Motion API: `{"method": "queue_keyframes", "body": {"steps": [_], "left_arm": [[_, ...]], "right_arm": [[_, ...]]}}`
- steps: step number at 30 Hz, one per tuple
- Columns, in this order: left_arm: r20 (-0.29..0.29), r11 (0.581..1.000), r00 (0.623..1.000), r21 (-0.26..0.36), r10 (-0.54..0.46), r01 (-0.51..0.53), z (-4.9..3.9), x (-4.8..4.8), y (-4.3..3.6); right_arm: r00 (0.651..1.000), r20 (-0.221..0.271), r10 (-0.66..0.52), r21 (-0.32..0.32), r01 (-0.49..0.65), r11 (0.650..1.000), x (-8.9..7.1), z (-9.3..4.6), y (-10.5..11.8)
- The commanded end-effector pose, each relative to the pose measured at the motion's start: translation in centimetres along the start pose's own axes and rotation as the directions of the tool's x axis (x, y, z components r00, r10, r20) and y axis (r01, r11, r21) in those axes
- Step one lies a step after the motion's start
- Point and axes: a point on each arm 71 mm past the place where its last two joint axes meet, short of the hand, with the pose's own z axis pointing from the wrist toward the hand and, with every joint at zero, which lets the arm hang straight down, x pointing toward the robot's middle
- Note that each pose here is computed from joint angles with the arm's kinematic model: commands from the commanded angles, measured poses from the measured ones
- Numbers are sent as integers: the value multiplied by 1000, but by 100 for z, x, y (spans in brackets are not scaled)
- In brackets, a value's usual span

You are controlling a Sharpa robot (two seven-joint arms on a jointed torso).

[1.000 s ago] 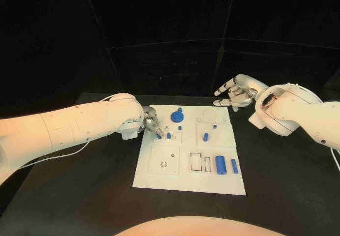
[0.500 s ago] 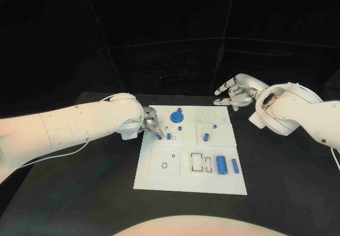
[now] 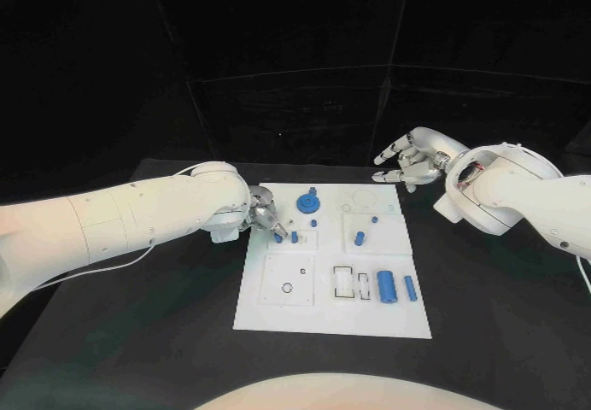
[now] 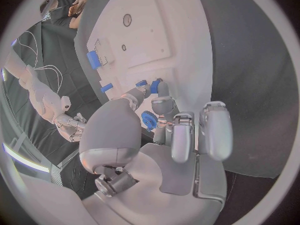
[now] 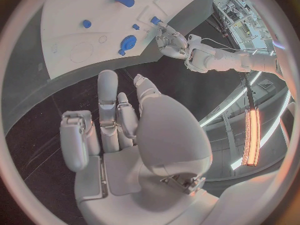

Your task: Assemble the parts on the task board

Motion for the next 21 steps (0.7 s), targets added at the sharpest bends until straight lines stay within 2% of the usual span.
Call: {"method": "queue_keyframes", "body": {"steps": [1,21], "left_arm": [[1,1000,1000,-2,9,-9,-1,-3,4],[0,1000,1000,-9,25,-25,-3,-7,24]], "right_arm": [[1000,8,-4,-10,4,1000,-14,1,17],[1000,9,-4,-10,4,1000,-16,-1,14]]}}
